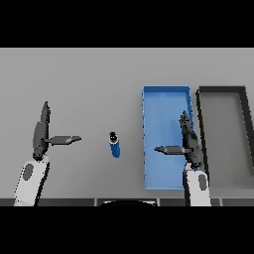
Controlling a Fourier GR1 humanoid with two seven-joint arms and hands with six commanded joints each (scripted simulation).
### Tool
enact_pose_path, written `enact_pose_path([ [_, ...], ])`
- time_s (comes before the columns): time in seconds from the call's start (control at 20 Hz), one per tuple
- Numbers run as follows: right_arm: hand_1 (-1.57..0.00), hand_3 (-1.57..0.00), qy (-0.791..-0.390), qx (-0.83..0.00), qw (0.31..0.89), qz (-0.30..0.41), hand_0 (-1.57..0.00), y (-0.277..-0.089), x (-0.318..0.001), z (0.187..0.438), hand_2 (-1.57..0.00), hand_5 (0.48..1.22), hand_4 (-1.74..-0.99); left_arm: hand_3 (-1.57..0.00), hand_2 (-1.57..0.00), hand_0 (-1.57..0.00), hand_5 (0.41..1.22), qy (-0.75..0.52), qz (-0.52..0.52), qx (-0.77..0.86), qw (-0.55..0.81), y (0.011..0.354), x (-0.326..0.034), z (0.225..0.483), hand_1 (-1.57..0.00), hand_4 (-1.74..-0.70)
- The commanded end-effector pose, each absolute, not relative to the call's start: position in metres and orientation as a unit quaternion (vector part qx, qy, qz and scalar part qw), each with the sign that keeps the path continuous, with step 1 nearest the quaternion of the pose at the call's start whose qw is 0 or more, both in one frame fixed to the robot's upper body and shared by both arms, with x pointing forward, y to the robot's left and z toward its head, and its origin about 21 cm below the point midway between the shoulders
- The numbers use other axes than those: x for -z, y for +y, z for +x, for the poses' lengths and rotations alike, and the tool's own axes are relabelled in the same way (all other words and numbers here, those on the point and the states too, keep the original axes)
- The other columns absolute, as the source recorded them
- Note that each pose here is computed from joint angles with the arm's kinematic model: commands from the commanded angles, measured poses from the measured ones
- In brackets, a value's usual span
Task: Pick up the blue pipe and place it into the blue bin.
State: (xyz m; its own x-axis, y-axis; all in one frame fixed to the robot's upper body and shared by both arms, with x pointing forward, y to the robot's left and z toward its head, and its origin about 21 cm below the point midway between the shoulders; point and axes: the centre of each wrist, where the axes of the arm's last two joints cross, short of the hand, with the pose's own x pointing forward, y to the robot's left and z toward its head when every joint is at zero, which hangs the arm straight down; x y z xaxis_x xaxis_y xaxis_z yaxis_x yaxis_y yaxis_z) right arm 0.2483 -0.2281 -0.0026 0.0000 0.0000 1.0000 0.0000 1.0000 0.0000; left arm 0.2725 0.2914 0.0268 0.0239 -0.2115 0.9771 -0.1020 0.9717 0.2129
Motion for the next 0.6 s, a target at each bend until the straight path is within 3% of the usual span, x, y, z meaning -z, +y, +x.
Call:
enact_pose_path([
  [0.0, 0.00, 0.00, -0.707, 0.000, 0.707, 0.000, 0.00, -0.228, 0.003, 0.248, 0.00, 0.617, -1.225, 0.00, 0.00, 0.00, 0.591, -0.699, 0.112, 0.039, 0.705, 0.291, -0.027, 0.272, 0.00, -1.07],
  [0.25, 0.00, 0.00, -0.709, -0.002, 0.705, 0.001, 0.00, -0.227, 0.004, 0.246, 0.00, 0.617, -1.225, 0.00, 0.00, 0.00, 0.591, -0.700, 0.114, 0.039, 0.704, 0.292, -0.025, 0.269, 0.00, -1.07],
  [0.35, 0.00, 0.00, -0.732, -0.088, 0.675, -0.020, 0.00, -0.236, -0.003, 0.233, 0.00, 0.618, -1.224, 0.00, 0.00, 0.00, 0.590, -0.702, 0.058, 0.174, 0.689, 0.312, -0.039, 0.265, 0.00, -1.07],
  [0.55, 0.00, 0.00, -0.728, -0.134, 0.672, -0.036, 0.00, -0.237, -0.009, 0.219, 0.00, 0.618, -1.215, 0.00, 0.00, 0.00, 0.591, -0.689, 0.022, 0.230, 0.686, 0.322, -0.045, 0.266, 0.00, -1.08],
])
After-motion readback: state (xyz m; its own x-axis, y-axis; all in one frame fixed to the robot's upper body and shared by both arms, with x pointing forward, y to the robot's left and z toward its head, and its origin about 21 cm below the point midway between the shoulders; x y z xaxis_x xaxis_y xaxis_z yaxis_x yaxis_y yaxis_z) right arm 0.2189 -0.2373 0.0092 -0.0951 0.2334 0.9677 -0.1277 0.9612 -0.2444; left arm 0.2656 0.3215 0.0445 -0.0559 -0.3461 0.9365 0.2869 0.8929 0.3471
